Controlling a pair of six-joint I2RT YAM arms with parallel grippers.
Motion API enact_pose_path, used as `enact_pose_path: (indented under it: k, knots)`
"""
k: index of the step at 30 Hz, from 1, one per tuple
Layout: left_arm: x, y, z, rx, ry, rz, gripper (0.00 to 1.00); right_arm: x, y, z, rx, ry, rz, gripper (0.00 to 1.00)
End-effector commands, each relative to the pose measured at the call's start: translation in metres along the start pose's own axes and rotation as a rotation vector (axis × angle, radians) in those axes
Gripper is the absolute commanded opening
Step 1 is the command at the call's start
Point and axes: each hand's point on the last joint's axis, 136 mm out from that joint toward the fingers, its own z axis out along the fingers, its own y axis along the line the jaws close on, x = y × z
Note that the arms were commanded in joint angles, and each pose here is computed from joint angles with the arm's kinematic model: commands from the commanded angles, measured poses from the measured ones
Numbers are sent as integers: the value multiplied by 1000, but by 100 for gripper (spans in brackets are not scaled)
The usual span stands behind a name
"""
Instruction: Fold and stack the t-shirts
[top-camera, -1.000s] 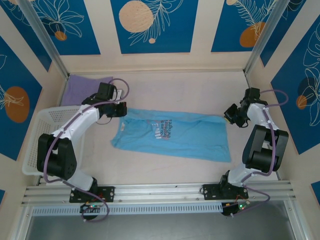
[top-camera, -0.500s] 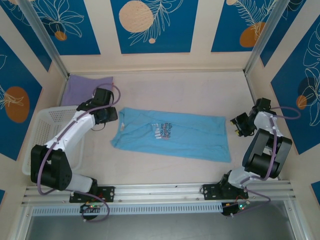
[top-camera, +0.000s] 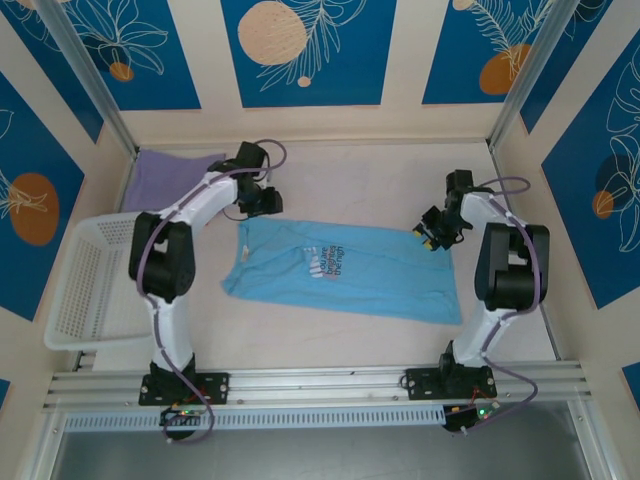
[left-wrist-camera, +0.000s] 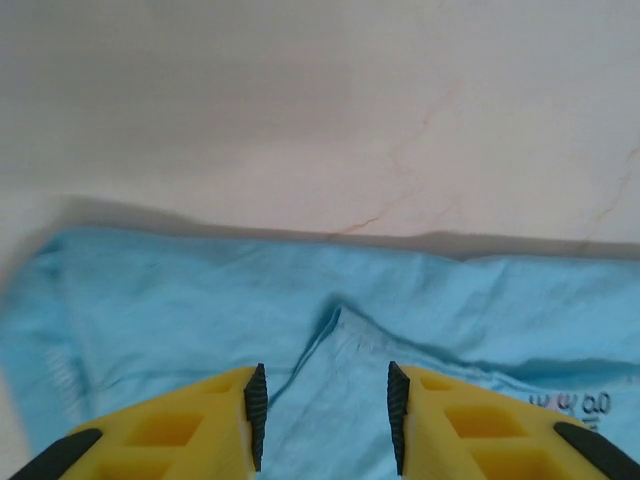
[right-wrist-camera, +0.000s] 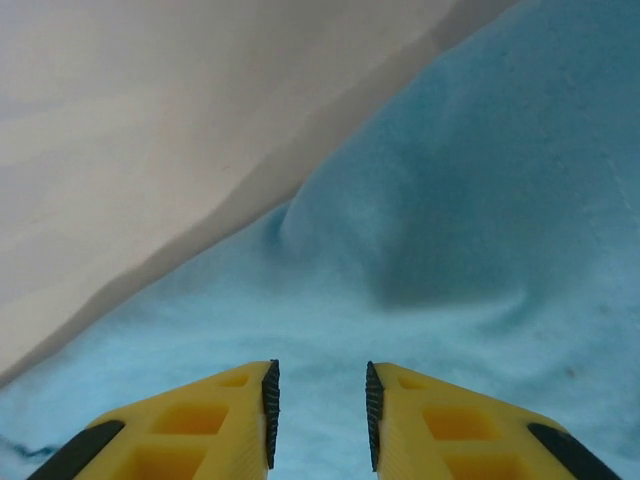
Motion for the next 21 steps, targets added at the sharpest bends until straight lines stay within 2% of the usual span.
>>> enact_pose_path:
  k: [1, 5, 11, 15, 17, 19, 21]
  knots:
    - [10, 7, 20, -38, 109, 9, 37, -8, -17, 10, 105, 37, 59, 29]
    - [21, 42, 50, -167, 182, -40, 32, -24, -29, 19, 162, 48, 127, 26]
    - [30, 100, 58, -375, 193, -133, 29, -41, -45, 17, 172, 35, 203, 27]
    - [14, 110, 49, -395, 132, -193, 31, -57, -54, 17, 175, 26, 215, 31]
    - [3, 106, 46, -375, 112, -188, 32, -64, -51, 13, 127, 25, 224, 34]
    - [-11, 98, 40, -345, 92, -179, 36, -70, -43, 5, 81, 5, 216, 39]
    - [-26, 86, 30, -299, 64, -173, 46, -74, -30, -8, 34, -40, 181, 46]
